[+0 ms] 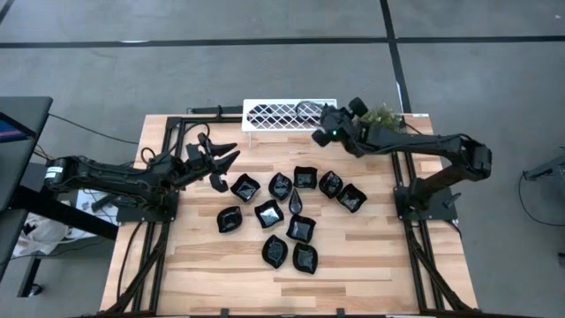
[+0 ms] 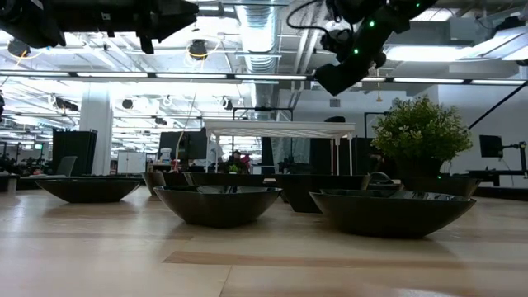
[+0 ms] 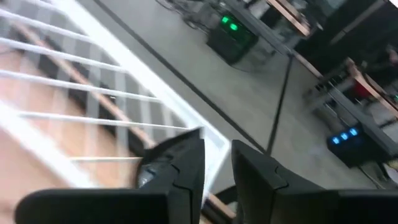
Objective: Pick & Place Mini shaped plates
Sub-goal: Stack the drop shaped plate on top of the drop shaped plate on the shelf
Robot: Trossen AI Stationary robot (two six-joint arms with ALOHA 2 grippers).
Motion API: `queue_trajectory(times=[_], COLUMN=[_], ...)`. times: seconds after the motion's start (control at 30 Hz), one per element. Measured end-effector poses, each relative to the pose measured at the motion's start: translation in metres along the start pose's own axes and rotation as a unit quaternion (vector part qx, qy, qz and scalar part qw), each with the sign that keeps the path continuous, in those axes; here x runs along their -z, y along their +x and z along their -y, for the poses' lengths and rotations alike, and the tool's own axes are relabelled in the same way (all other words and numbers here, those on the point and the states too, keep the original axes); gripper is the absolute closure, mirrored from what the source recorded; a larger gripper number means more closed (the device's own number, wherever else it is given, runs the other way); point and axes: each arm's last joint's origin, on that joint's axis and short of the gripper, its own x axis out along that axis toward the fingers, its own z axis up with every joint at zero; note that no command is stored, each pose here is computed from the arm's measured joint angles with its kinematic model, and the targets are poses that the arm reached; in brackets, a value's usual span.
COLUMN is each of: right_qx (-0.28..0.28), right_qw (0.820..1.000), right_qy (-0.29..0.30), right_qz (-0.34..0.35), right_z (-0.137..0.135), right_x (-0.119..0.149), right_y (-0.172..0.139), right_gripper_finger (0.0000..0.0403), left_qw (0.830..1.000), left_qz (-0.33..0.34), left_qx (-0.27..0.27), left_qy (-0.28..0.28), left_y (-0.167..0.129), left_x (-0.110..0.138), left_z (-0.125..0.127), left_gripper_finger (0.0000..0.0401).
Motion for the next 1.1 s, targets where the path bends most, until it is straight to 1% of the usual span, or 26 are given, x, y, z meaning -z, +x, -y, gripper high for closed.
queue_trajectory(times=[0.17,0.23,0.3,0.37,0.47,0.53,0.6,0.67,0.73,0.93,1.03,1.1], right_qx=[-0.051,-0.091,-0.152,-0.229,-0.347,-0.41,-0.451,-0.476,-0.49,-0.481,-0.477,-0.472], right_qw=[0.998,0.994,0.986,0.971,0.937,0.912,0.891,0.874,0.863,0.858,0.856,0.86], right_qy=[-0.032,-0.048,-0.066,-0.07,-0.05,-0.01,0.038,0.068,0.086,0.122,0.117,0.113], right_qz=[0.021,0.028,0.03,0.028,0.014,-0.01,-0.038,-0.067,-0.085,-0.135,-0.16,-0.161], right_z=[-0.023,-0.032,-0.041,-0.049,-0.057,-0.06,-0.062,-0.062,-0.062,-0.063,-0.075,-0.087], right_x=[0.001,0.002,0.005,0.007,0.009,0.009,0.009,0.011,0.011,0.016,0.022,0.025], right_y=[-0.025,-0.037,-0.047,-0.056,-0.064,-0.065,-0.064,-0.063,-0.063,-0.063,-0.062,-0.061], right_gripper_finger=[0.0328,0.0328,0.0328,0.0328,0.0328,0.0328,0.0328,0.0328,0.0328,0.0328,0.0328,0.0328], left_qw=[1.0,1.0,1.0,1.0,1.0,1.0,1.0,0.999,0.999,0.997,0.997,0.997], left_qz=[-0.017,-0.02,-0.02,-0.019,-0.018,-0.018,-0.018,-0.018,-0.018,-0.017,-0.017,-0.017], left_qx=[0.0,0.0,0.004,0.004,0.004,0.004,0.003,0.001,-0.001,-0.013,-0.01,-0.004], left_qy=[0.006,0.007,0.007,0.006,0.002,-0.007,-0.018,-0.028,-0.042,-0.072,-0.074,-0.074], left_y=[0.0,0.0,0.0,0.0,0.0,0.0,0.0,0.0,0.0,0.002,0.002,0.002], left_x=[0.003,0.004,0.004,0.004,0.003,0.003,0.003,0.003,0.003,0.004,0.004,0.004], left_z=[0.0,0.0,0.0,0.0,0.0,0.0,0.0,0.0,-0.001,-0.006,-0.006,-0.006], left_gripper_finger=[0.0279,0.0279,0.0279,0.0279,0.0279,0.0279,0.0279,0.0279,0.0279,0.0279,0.0279,0.0279])
